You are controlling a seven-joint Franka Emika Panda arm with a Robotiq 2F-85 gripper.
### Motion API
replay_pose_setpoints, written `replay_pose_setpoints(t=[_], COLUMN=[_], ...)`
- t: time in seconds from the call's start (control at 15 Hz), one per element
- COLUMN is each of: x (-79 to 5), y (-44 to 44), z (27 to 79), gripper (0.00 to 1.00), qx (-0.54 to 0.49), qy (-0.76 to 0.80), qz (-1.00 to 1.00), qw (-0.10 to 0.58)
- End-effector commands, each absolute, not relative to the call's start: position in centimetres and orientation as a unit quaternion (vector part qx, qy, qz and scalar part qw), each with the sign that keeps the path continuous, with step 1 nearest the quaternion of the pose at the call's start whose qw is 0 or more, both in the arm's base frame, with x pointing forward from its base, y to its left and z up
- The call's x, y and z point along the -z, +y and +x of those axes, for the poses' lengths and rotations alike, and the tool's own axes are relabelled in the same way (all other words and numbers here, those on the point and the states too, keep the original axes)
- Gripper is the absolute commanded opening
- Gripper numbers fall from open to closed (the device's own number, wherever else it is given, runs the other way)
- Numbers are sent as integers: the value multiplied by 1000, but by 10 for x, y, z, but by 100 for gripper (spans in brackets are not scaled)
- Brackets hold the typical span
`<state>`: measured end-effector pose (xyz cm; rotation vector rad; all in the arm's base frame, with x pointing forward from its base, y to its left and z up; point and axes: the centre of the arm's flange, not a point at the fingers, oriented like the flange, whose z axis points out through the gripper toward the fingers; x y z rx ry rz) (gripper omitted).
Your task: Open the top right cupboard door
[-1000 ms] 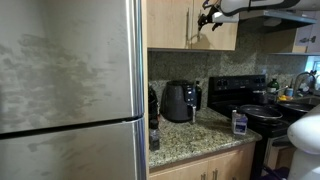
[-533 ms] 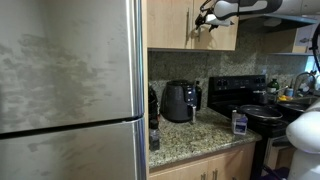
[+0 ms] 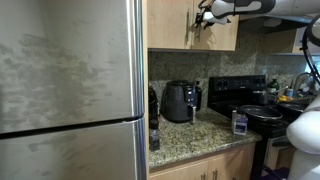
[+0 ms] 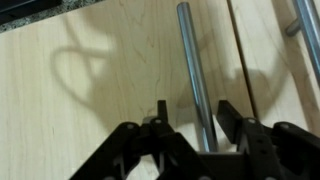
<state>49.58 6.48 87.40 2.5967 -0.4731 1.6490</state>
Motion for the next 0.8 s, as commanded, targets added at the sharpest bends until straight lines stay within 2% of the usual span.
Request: replay_pose_setpoints(t=[0.0,0.13,0.27,0.53,0.73], x=[-878,-877,-874,-870,-882], y=[60,60,60,56,44], z=[511,511,511,497,452], gripper=[16,1,0,0,0], qx=[-543,-544,-540,-523,-516], qy=[-164,-167,-178,-170,-170], qz=[824,822,822,828,830], qw=[20,20,32,111,130])
